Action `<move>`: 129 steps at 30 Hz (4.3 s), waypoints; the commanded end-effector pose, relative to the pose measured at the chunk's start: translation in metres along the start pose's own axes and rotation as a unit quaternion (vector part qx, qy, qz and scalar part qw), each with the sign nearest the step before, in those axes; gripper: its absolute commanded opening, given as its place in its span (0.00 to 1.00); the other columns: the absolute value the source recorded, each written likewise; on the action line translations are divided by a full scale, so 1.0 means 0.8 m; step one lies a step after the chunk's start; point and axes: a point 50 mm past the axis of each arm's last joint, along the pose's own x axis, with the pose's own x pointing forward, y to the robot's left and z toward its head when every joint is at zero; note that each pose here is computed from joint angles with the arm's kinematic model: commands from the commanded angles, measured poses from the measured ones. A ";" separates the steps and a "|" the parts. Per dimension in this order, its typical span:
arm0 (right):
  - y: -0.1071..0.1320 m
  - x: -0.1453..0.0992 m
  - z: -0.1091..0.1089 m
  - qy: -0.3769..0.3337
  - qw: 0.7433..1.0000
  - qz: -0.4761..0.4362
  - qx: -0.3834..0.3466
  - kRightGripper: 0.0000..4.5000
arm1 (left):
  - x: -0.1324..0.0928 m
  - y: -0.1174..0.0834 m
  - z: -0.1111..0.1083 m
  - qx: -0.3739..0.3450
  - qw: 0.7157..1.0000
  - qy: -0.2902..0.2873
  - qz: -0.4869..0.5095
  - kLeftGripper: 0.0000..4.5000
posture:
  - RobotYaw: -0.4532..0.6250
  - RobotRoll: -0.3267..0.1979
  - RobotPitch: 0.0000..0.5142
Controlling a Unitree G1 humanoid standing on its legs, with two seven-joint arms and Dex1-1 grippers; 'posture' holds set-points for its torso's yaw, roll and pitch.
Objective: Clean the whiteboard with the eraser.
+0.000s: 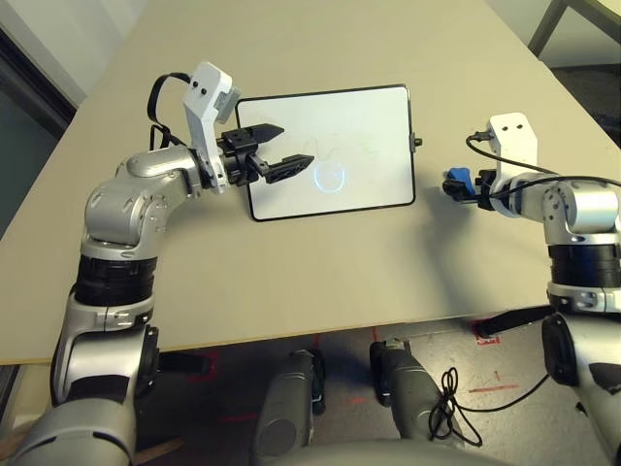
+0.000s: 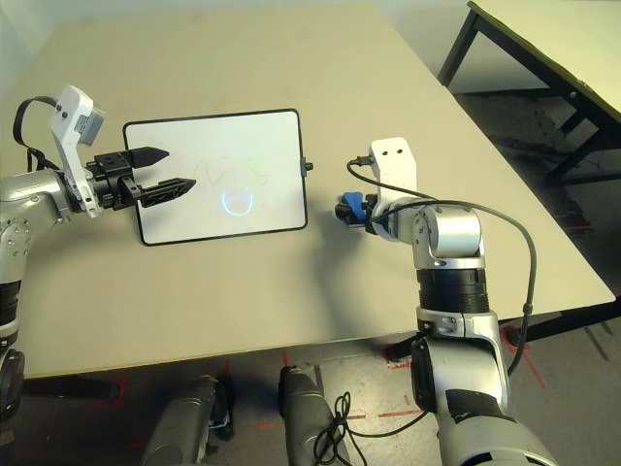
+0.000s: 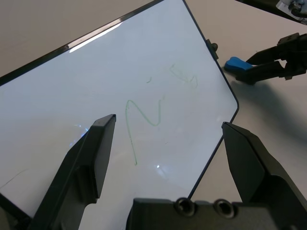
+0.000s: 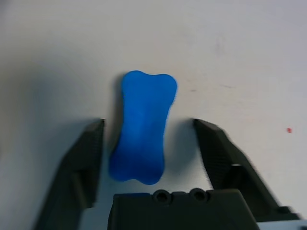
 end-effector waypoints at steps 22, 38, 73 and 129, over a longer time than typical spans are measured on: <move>0.014 -0.020 0.081 -0.139 0.988 0.022 -0.057 0.14 | -0.001 0.004 -0.007 -0.011 1.000 0.004 0.009 1.00 | 0.41 0.62 0.40; 0.131 -0.008 0.096 -0.188 0.953 0.169 -0.166 0.13 | -0.001 0.005 -0.006 -0.009 1.000 0.011 0.006 1.00 | 0.42 0.62 0.42; 0.160 -0.007 0.069 -0.154 0.953 0.205 -0.159 0.13 | 0.004 -0.001 -0.007 -0.015 1.000 0.008 0.000 1.00 | 0.42 0.62 0.46; 0.141 0.015 0.053 -0.138 0.973 0.136 -0.127 0.13 | 0.007 -0.003 -0.009 -0.021 1.000 0.006 0.002 1.00 | 0.42 0.62 0.47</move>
